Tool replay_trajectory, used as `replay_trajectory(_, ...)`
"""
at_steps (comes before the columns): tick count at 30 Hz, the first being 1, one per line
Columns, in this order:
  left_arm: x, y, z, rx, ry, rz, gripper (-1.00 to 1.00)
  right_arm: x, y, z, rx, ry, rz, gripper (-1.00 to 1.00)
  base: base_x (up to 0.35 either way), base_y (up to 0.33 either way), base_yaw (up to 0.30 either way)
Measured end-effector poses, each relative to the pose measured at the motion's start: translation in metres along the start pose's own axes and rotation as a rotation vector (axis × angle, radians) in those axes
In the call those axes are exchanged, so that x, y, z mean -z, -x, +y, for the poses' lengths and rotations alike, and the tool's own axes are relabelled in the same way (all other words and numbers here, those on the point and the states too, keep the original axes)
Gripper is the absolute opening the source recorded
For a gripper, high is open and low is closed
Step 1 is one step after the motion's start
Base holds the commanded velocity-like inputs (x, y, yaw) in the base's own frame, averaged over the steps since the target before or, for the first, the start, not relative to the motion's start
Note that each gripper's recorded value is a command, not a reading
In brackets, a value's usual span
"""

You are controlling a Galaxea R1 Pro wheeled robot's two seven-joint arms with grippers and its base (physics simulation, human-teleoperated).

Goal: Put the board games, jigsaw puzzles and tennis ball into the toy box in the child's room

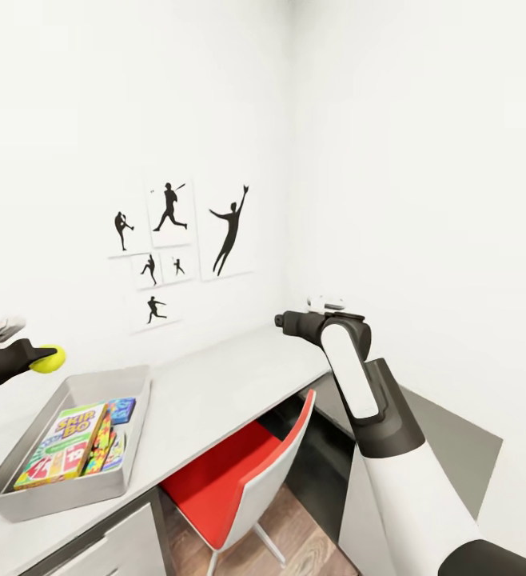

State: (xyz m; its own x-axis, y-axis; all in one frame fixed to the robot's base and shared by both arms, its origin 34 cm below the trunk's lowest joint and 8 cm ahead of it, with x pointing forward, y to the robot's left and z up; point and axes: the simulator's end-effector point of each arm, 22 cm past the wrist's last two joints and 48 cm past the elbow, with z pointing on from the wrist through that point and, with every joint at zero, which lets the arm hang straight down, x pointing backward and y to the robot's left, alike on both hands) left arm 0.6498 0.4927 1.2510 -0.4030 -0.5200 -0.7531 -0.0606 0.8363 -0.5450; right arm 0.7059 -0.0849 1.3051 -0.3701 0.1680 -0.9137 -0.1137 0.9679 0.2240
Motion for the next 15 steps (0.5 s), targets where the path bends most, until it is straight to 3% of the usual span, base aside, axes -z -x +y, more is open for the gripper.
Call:
replay_trajectory(6, 0.001, 0.003, 0.004, -0.014, 0.021, -0.014, -1.0, 0.001, 0.0, 0.0, -0.001, -0.002, 0.0, 1.0, 0.017, 0.008, -0.219)
replay_trajectory(9, 0.001, 0.005, 0.012, -0.027, 0.051, -0.022, -1.0, 0.001, 0.001, 0.001, 0.001, -0.002, -0.003, 1.0, 0.068, 0.001, -0.049)
replay_trajectory(15, -0.001, 0.002, 0.024, -0.021, 0.083, -0.018, -1.0, 0.001, -0.005, 0.015, 0.041, 0.013, -0.001, 1.0, -0.123, 0.12, -0.005)
